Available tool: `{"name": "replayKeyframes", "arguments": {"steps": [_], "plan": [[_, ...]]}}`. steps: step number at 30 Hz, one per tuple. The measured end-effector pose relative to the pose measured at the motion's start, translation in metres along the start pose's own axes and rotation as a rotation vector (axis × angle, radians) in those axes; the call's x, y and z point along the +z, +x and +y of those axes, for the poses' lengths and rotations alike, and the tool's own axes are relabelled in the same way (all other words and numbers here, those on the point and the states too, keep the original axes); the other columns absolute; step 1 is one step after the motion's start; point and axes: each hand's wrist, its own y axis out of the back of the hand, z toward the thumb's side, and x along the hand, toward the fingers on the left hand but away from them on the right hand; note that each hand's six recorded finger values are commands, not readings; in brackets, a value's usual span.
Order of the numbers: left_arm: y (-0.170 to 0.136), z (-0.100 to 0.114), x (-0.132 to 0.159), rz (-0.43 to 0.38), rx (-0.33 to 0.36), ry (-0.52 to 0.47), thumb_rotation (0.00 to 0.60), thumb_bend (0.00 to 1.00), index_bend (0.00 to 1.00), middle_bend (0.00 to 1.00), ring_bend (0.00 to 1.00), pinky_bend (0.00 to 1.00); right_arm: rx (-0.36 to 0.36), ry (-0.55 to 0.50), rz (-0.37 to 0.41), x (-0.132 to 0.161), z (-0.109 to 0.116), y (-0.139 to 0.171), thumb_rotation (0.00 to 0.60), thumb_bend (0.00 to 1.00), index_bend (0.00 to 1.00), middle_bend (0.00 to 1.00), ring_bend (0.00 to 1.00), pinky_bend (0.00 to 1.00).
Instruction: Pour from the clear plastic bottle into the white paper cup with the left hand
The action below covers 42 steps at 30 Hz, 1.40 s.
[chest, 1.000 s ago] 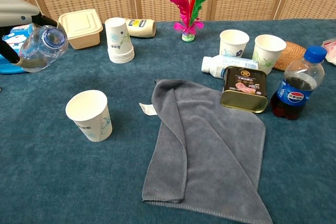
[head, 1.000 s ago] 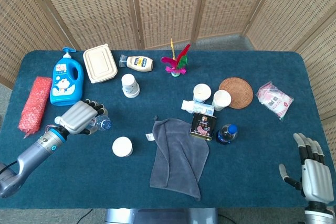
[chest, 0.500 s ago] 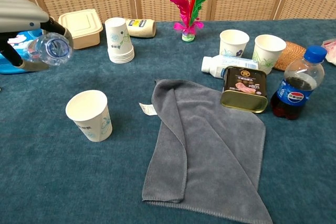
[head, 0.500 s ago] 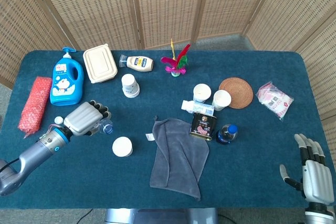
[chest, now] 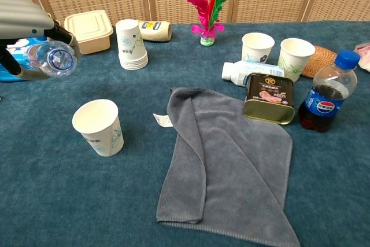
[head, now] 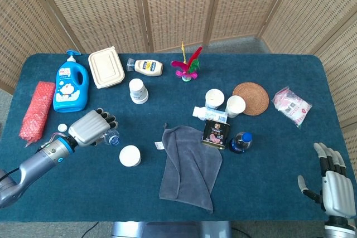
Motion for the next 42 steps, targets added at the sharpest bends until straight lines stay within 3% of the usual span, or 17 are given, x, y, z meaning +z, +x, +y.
{"name": "replayKeyframes", "arguments": {"steps": [26,42], "plan": [[0.021,0.012,0.022,-0.088,-0.033,0.154,0.6,0.46,0.41,0.38,0.34,0.33,-0.007,-0.018,-0.023,-0.01,-0.001,0.006,0.6,0.39,0.0,0.03,0.0,0.0],[0.027,0.017,0.034,-0.149,-0.042,0.322,0.6,0.46,0.42,0.39,0.34,0.33,-0.009,-0.032,-0.032,-0.016,-0.003,0.007,0.6,0.39,0.0,0.03,0.0,0.0]]}}
